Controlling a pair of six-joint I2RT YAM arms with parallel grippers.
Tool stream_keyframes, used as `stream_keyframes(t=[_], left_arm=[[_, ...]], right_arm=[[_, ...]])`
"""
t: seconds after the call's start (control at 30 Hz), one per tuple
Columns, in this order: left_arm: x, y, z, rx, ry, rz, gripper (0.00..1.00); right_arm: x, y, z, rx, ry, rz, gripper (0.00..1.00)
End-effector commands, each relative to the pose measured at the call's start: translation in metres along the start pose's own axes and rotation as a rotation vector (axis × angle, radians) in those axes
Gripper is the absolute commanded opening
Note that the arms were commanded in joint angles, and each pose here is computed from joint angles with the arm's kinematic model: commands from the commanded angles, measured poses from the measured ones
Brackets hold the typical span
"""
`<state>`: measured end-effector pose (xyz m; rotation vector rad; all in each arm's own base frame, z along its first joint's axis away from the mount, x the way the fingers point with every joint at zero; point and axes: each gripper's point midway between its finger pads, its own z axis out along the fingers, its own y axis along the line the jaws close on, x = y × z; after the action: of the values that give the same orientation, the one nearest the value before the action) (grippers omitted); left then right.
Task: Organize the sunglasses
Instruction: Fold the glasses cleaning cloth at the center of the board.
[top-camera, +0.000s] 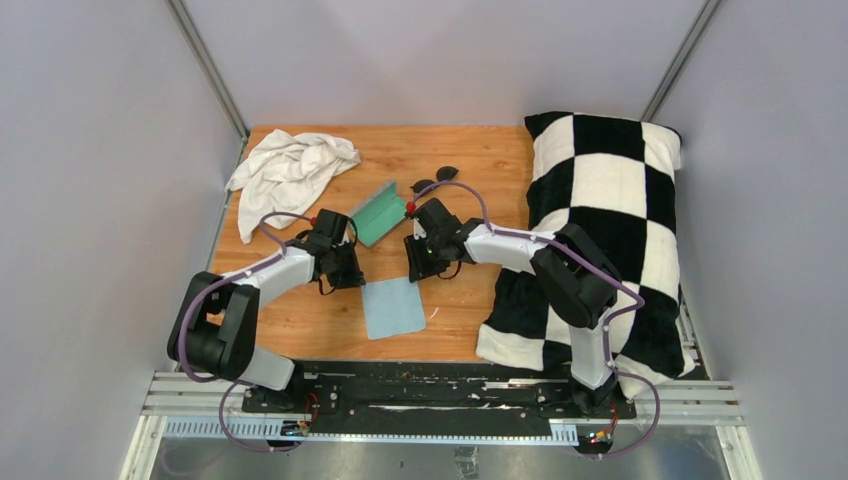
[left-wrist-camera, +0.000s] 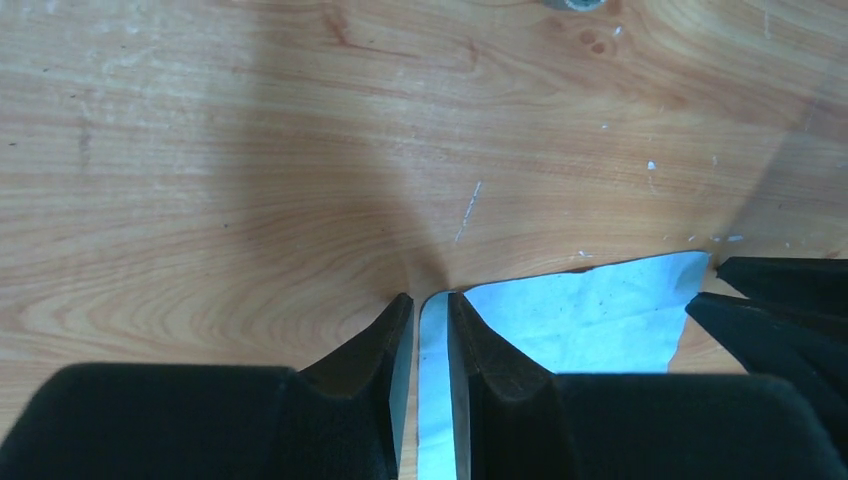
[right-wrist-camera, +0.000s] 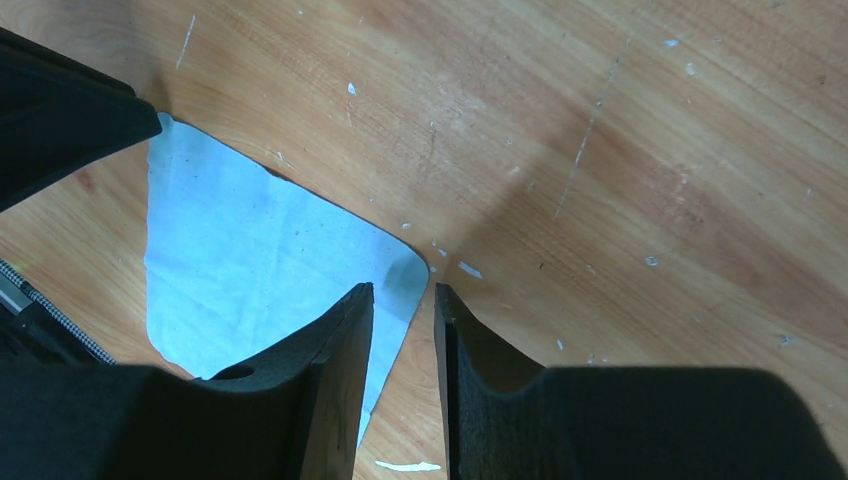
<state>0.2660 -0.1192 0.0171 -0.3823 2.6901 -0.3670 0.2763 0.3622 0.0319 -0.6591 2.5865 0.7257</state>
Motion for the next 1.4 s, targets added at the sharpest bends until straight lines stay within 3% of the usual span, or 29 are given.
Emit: stream_keyframes(t=[0.0, 0.13, 0.37, 0.63, 0.87, 1.37], left_arm=[[0.013, 0.002, 0.01, 0.011, 0.044, -0.015, 0.21], [0.013, -0.005, 0.011, 0.049, 0.053, -0.013, 0.1], [0.012, -0.006, 0.009, 0.053, 0.051, -0.008, 0.0], [0.009, -0.008, 0.006, 0.057, 0.043, -0.006, 0.0], [0.001, -0.012, -0.006, 0.064, 0.004, -0.004, 0.0], [-0.006, -0.03, -0.021, 0.168, -0.034, 0.024, 0.0]], right_arm=[[0.012, 0.0, 0.01, 0.021, 0.048, -0.005, 0.34], [0.013, -0.002, 0.013, 0.031, 0.049, -0.005, 0.33], [0.01, -0.001, 0.016, 0.033, 0.048, -0.007, 0.27], [0.013, -0.001, 0.02, 0.037, 0.061, -0.01, 0.2], [0.009, 0.0, 0.015, 0.039, 0.043, -0.022, 0.0], [0.001, 0.004, 0.007, 0.022, -0.02, -0.024, 0.0]])
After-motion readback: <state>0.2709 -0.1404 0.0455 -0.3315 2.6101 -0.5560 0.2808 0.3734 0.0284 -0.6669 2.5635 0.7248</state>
